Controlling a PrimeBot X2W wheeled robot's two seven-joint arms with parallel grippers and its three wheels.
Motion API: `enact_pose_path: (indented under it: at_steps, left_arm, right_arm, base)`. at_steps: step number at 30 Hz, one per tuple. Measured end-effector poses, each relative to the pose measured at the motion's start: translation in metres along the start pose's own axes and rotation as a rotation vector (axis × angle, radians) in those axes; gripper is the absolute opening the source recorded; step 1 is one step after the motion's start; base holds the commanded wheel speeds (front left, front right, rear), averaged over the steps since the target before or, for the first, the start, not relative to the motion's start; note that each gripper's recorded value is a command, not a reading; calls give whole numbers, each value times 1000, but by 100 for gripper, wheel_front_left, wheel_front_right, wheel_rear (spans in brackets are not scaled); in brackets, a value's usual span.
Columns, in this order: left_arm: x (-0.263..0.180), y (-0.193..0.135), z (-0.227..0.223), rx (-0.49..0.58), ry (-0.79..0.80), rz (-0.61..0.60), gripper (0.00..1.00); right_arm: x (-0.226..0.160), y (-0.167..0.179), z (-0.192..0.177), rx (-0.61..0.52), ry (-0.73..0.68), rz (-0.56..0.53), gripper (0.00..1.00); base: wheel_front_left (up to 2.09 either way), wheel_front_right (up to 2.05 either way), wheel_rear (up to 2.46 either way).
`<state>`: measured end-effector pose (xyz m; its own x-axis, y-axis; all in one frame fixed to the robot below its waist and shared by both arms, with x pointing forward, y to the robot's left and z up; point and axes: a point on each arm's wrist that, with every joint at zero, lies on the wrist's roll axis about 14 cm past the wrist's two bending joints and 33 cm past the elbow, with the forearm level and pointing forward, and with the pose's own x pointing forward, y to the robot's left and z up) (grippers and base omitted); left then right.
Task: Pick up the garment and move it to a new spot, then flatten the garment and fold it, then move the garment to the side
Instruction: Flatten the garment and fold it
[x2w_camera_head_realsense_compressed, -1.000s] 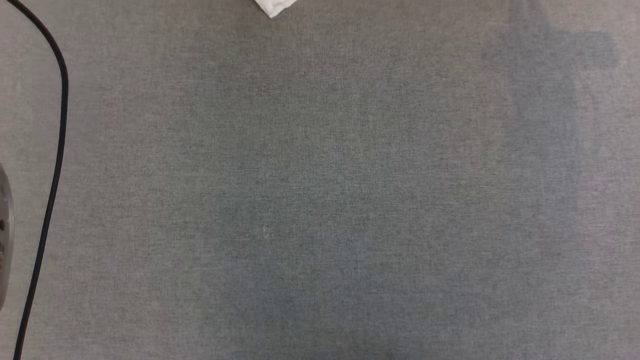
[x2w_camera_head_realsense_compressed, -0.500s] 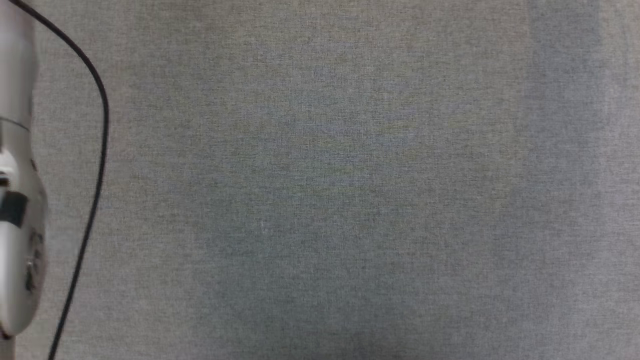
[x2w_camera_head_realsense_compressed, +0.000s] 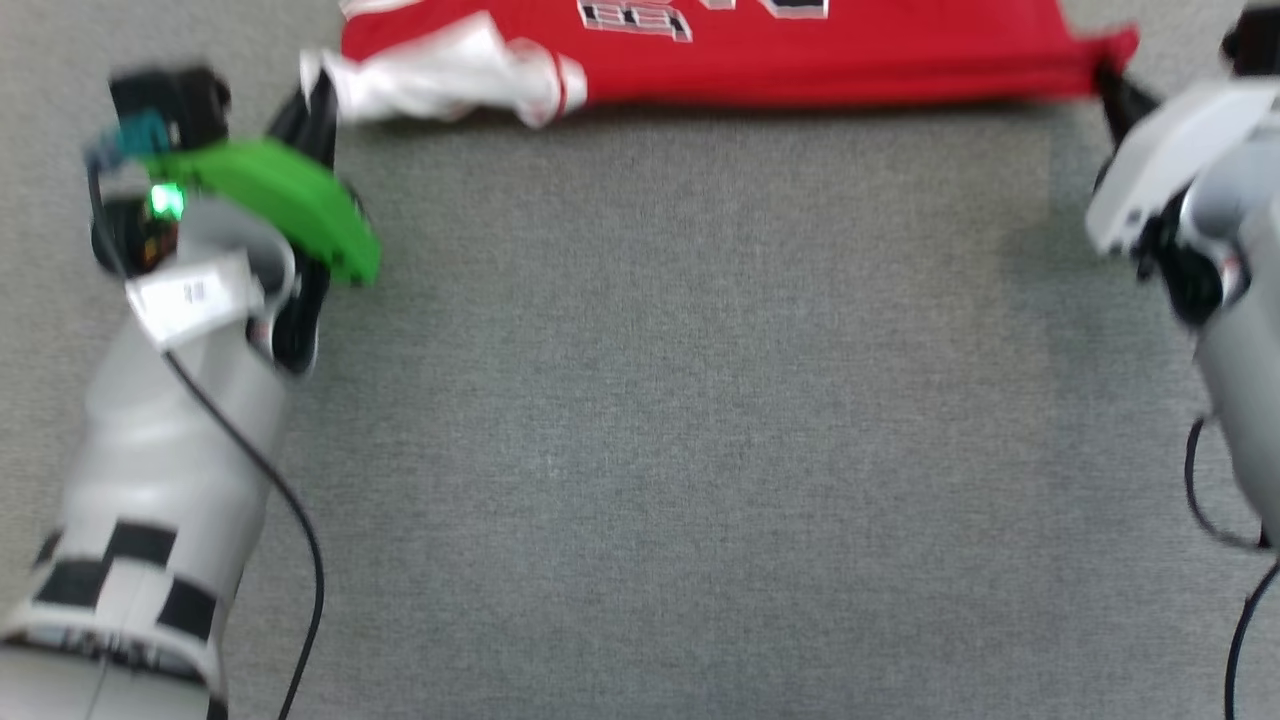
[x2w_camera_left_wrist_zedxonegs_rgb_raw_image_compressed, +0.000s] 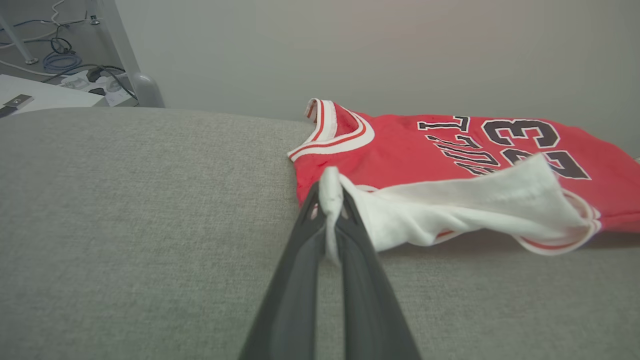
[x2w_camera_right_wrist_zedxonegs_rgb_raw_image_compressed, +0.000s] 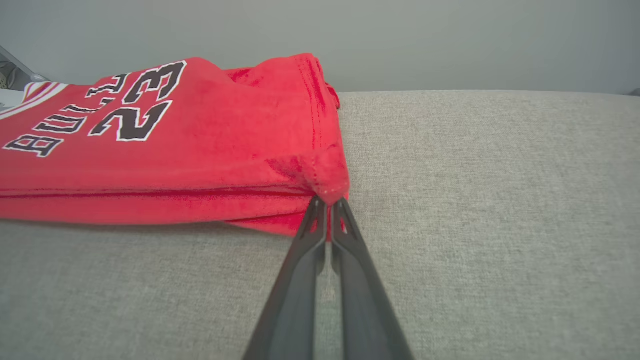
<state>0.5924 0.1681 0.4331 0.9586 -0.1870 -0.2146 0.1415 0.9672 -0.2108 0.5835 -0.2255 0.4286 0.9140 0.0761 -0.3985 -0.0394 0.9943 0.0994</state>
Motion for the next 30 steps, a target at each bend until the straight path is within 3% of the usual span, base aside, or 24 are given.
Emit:
enact_pose_path:
  at_steps: [13,30]
  left_arm:
    - [-125,16,-27,-71,13,44,0]
    - [-281,-2,-63,-203,151,135,0]
  right_arm:
    - [-104,-4,-56,66,46,25,0]
    - [-244,-14,-135,172,147,-45,0]
  base:
    - [0,0,0]
    - [0,0,0]
